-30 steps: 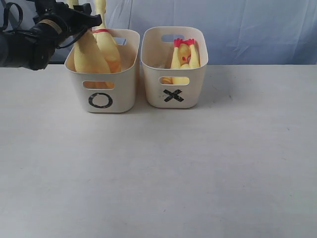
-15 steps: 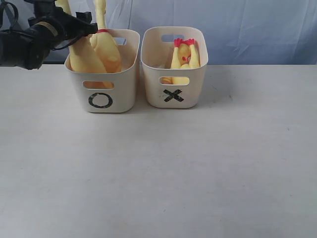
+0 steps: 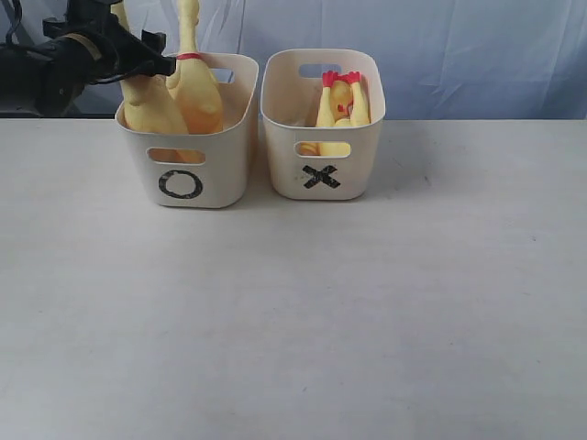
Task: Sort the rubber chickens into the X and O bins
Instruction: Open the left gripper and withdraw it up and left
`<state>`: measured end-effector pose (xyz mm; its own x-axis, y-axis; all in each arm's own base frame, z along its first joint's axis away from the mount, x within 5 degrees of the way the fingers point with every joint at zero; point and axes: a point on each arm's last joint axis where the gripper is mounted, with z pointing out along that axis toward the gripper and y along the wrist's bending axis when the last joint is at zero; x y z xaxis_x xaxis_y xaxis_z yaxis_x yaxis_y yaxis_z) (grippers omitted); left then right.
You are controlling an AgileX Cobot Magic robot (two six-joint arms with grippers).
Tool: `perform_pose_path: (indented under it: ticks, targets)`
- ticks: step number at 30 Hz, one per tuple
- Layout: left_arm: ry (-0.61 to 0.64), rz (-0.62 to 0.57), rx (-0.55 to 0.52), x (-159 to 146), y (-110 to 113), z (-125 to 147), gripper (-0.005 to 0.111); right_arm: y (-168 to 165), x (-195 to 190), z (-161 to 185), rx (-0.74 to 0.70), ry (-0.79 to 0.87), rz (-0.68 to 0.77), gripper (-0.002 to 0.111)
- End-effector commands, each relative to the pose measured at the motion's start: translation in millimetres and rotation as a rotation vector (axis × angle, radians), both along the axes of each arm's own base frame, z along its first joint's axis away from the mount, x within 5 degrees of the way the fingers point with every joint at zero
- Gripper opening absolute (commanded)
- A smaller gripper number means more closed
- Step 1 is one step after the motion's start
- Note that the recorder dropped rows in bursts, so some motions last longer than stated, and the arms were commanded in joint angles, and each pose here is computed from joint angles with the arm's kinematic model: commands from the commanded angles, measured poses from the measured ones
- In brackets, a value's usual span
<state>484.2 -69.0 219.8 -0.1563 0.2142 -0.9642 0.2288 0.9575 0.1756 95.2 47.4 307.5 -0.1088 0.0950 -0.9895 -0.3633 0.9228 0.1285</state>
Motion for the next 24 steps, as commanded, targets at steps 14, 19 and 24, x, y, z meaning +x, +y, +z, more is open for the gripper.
perform_pose_path:
  ticks: [14,19,24]
  targets:
    - [0.121,0.084,-0.045,-14.2,14.6,30.8,0.066,1.4,-1.2,-0.3,-0.002,-0.006,0.023,-0.001]
    - [0.171,0.110,-0.078,-19.8,16.4,37.7,0.066,1.4,-1.2,-0.3,-0.002,-0.006,0.023,-0.001]
    - [0.172,0.120,-0.101,-23.9,17.1,47.2,0.066,1.4,-1.2,-0.3,-0.002,-0.006,0.023,-0.001]
